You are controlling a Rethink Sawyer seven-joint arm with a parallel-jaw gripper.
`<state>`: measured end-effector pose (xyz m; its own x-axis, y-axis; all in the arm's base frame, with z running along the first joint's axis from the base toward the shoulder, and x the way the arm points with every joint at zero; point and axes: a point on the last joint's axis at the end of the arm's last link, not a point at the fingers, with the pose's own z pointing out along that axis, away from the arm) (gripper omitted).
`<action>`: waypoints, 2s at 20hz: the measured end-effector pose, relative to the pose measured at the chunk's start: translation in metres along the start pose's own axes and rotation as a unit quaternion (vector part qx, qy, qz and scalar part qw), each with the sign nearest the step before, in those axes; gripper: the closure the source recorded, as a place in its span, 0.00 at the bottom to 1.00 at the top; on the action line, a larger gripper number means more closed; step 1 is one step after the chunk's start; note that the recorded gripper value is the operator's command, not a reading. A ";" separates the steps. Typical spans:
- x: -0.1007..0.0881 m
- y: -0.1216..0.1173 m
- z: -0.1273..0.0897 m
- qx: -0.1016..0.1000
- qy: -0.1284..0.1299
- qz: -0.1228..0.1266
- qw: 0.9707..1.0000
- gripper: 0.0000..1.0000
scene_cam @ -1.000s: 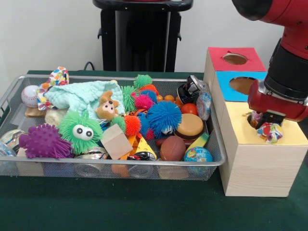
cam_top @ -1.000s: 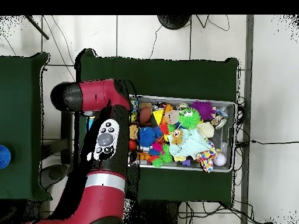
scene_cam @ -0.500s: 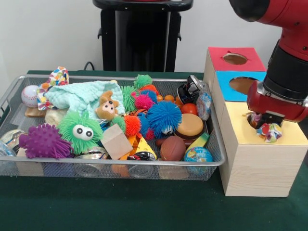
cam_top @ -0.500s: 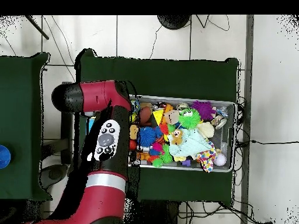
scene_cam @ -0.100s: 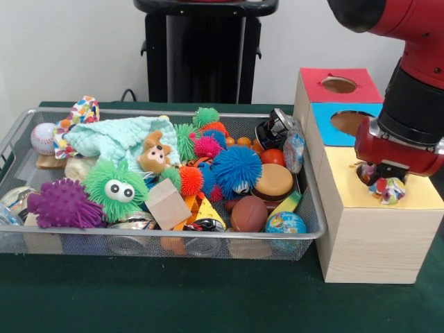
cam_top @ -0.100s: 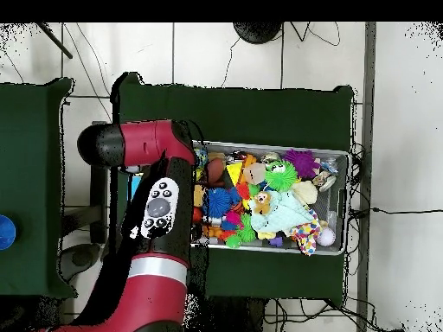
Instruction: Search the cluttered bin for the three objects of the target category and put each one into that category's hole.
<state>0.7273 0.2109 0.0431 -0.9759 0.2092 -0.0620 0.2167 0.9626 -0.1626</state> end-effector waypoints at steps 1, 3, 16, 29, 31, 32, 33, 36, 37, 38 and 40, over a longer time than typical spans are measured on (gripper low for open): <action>0.000 0.000 0.000 0.000 0.000 0.000 1.000 1.00; 0.000 0.000 0.001 0.000 0.000 0.000 1.000 1.00; 0.000 -0.001 0.001 0.000 -0.001 0.001 1.000 1.00; -0.001 -0.004 0.007 -0.011 -0.001 0.007 1.000 1.00; -0.001 -0.004 0.008 -0.012 -0.003 0.007 1.000 1.00; -0.001 -0.004 0.008 -0.012 -0.003 0.007 1.000 1.00; -0.001 -0.004 0.009 -0.012 -0.004 0.007 1.000 1.00; 0.001 -0.005 0.013 -0.014 -0.008 0.008 1.000 1.00; 0.002 -0.006 0.015 -0.015 -0.009 0.008 1.000 1.00; 0.002 -0.006 0.016 -0.015 -0.011 0.009 1.000 1.00; 0.002 -0.007 0.019 -0.016 -0.014 0.009 1.000 1.00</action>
<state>0.7240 0.2018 0.0253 -0.9706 0.2226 -0.0918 0.2332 0.9639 -0.1288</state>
